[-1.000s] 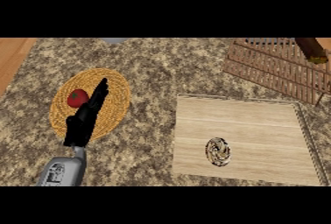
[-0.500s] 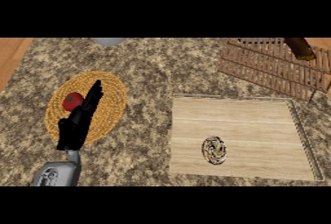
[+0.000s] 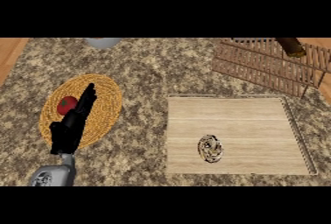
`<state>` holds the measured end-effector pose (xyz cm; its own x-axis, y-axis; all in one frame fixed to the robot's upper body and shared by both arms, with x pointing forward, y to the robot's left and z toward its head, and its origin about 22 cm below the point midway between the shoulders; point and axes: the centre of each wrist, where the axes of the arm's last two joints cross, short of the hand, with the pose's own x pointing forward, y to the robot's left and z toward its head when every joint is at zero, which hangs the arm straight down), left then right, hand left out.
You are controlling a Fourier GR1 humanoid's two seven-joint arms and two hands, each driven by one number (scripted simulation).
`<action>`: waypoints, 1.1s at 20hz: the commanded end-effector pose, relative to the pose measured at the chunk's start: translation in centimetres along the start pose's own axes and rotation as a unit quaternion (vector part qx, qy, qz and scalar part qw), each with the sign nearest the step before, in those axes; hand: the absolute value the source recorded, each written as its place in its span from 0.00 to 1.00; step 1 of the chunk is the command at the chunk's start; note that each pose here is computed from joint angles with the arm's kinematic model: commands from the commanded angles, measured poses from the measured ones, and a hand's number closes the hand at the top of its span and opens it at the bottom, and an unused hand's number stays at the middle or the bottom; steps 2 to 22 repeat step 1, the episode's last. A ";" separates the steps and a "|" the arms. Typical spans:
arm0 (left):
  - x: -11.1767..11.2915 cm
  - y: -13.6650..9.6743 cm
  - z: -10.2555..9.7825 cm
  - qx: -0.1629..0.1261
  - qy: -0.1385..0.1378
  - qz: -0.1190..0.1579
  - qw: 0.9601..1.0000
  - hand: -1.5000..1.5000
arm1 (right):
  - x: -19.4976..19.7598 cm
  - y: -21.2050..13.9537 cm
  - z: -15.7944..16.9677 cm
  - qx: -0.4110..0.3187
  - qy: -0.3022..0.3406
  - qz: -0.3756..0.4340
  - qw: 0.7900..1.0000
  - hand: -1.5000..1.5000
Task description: Pick the sweet potato from the tray and place it in the tiered shelf
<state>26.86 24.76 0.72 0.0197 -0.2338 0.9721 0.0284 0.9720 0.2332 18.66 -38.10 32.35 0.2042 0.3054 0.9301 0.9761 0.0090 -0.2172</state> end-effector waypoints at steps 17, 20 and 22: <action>0.1 0.0 -0.5 0.011 -0.009 -0.001 1.000 0.50 | -2.2 -5.1 1.0 0.022 0.036 0.028 0.999 0.00; 0.1 0.0 -0.5 0.011 -0.009 -0.001 1.000 0.50 | -2.2 -5.1 1.0 0.022 0.036 0.028 0.999 0.00; 0.1 0.0 -0.5 0.011 -0.009 -0.001 1.000 0.50 | -2.2 -5.1 1.0 0.022 0.036 0.028 0.999 0.00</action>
